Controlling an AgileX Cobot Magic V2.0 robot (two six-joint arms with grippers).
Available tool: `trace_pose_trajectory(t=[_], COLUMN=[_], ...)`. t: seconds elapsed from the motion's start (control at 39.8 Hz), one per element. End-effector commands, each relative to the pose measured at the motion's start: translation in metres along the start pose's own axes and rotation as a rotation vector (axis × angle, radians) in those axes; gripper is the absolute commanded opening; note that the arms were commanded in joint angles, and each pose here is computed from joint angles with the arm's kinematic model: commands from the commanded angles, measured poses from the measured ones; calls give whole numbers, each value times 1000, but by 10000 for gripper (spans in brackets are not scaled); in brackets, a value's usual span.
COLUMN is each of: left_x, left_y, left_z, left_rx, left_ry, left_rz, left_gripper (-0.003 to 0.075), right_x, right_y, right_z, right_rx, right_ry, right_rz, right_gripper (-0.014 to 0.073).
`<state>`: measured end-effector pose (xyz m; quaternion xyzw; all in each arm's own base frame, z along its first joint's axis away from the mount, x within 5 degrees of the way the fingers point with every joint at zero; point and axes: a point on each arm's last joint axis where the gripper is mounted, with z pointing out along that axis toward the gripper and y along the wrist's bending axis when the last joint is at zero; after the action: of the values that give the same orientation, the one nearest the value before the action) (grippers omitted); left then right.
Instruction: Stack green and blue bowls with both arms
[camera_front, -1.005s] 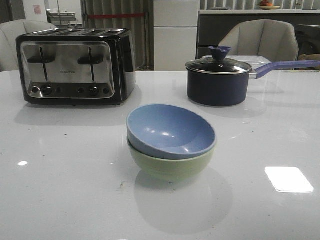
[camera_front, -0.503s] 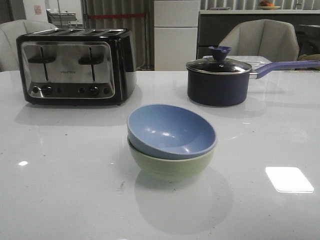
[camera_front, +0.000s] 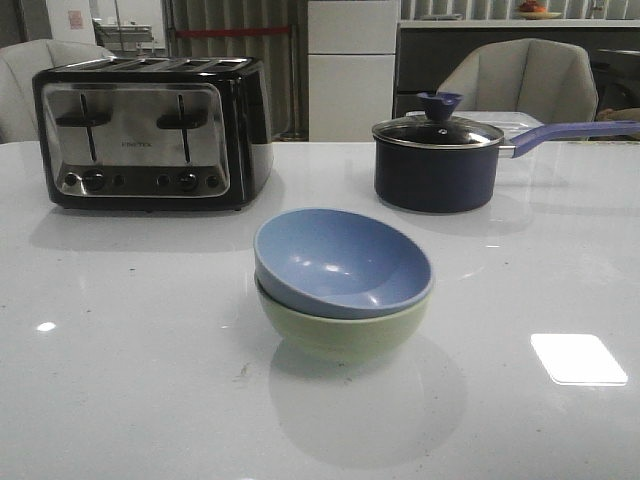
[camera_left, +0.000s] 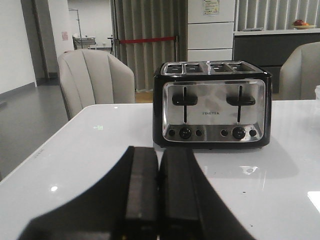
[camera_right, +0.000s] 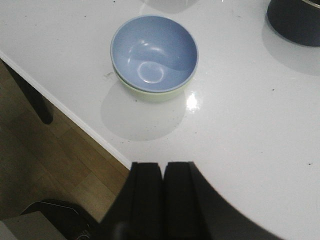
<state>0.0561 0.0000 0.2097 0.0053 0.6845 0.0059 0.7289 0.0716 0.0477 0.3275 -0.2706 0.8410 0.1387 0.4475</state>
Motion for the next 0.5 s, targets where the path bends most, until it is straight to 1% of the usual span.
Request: trace_pose_trajectory(t=[0.0,0.05,0.1,0.18,0.35,0.48], left_x=[-7,-7,-7,-7,-7,-7], left_y=[0,0,0,0,0,0], left_z=[-2,-2,-2,-2,-2,-2], left_rx=[3,3,3,3,3,3], left_ry=[-96,-96,-96,-96,-96,-96], left_rz=[-10,-10,-10,-10,-10,-10], left_gripper=[98,98,98,98,98,98], right_x=[-12,-12,-10,-3,30,61], right_y=[-1,-1,-4,-9,-20,-23], right_z=[-5,-7,-10,-12,-8,1], right_rx=[17,23,68,138,359,485], right_ry=[-83,-100,-127,-187,-369,-467], right_rz=[-5,-7,-17,9,75,110], right_gripper=[28,28,28,28,28,28])
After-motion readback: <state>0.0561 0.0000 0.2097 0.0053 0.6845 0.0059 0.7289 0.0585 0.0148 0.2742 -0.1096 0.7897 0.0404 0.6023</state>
